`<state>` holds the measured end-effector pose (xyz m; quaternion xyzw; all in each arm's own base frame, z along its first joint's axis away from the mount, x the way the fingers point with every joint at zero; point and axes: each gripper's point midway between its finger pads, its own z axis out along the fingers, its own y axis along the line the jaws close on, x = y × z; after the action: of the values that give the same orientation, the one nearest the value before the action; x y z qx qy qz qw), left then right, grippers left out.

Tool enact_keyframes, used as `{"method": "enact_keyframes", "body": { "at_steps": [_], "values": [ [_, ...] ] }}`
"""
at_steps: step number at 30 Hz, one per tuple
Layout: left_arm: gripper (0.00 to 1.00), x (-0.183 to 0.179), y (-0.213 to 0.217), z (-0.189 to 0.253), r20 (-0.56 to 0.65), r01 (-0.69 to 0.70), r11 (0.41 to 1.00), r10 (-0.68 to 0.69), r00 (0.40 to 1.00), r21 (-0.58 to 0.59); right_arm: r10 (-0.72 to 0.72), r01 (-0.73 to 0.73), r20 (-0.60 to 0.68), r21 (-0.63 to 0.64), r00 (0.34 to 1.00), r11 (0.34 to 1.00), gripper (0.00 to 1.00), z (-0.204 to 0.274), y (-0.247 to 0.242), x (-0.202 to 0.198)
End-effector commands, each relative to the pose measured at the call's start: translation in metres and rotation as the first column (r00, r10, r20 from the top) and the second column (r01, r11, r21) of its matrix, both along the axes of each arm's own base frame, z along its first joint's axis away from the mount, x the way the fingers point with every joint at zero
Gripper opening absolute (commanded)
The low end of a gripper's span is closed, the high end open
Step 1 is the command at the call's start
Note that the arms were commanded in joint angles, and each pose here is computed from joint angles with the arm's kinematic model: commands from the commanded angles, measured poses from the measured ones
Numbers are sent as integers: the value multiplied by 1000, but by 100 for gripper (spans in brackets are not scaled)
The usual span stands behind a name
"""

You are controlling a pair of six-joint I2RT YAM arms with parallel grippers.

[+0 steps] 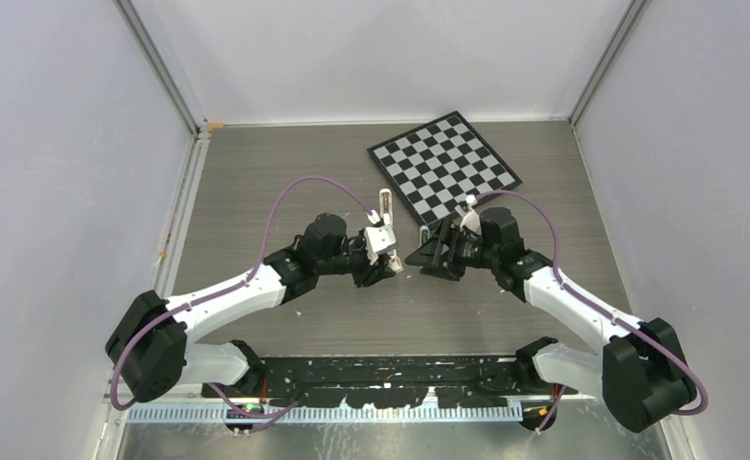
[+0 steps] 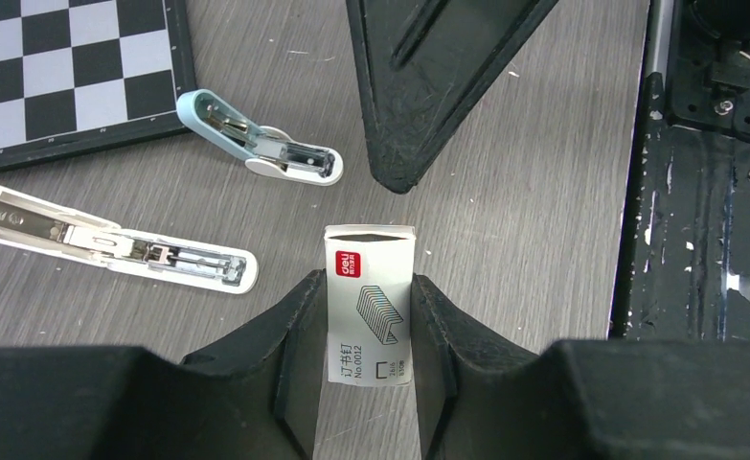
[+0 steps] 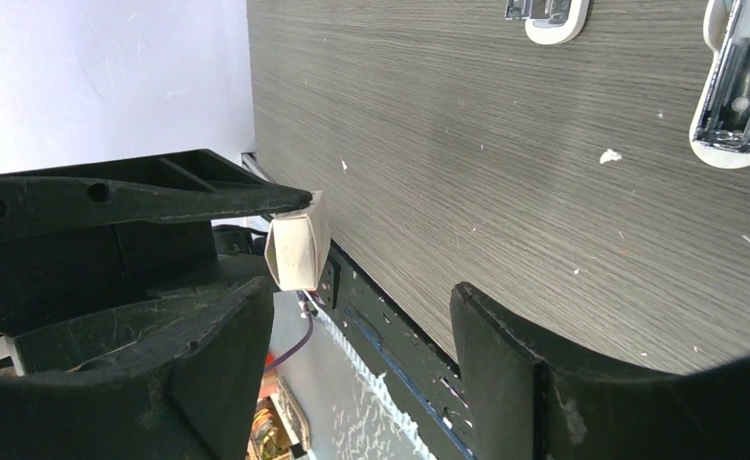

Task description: Load the staples into the stapler

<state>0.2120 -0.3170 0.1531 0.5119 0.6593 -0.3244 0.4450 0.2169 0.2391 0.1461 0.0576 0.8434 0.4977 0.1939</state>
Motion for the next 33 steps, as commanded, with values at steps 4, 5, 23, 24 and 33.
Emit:
{"method": "enact_keyframes", "body": {
  "at_steps": [4, 5, 23, 24, 33],
  "values": [
    [36, -3, -8, 24, 43, 38, 996, -35, 998, -86, 31, -32, 43, 22, 999, 999, 72, 7, 5, 4],
    [36, -3, -8, 25, 45, 41, 995, -37, 998, -89, 33, -34, 39, 24, 999, 999, 72, 6, 6, 4],
    [36, -4, -11, 33, 55, 57, 992, -51, 997, -113, 61, -62, 29, 34, 998, 998, 72, 3, 17, 0],
    [36, -4, -11, 34, 55, 56, 992, -50, 997, -114, 62, -63, 30, 34, 998, 997, 72, 3, 18, -1],
    [36, -4, -13, 38, 65, 64, 990, -56, 996, -127, 76, -76, 10, 15, 997, 997, 72, -7, 23, -5]
  ]
}}
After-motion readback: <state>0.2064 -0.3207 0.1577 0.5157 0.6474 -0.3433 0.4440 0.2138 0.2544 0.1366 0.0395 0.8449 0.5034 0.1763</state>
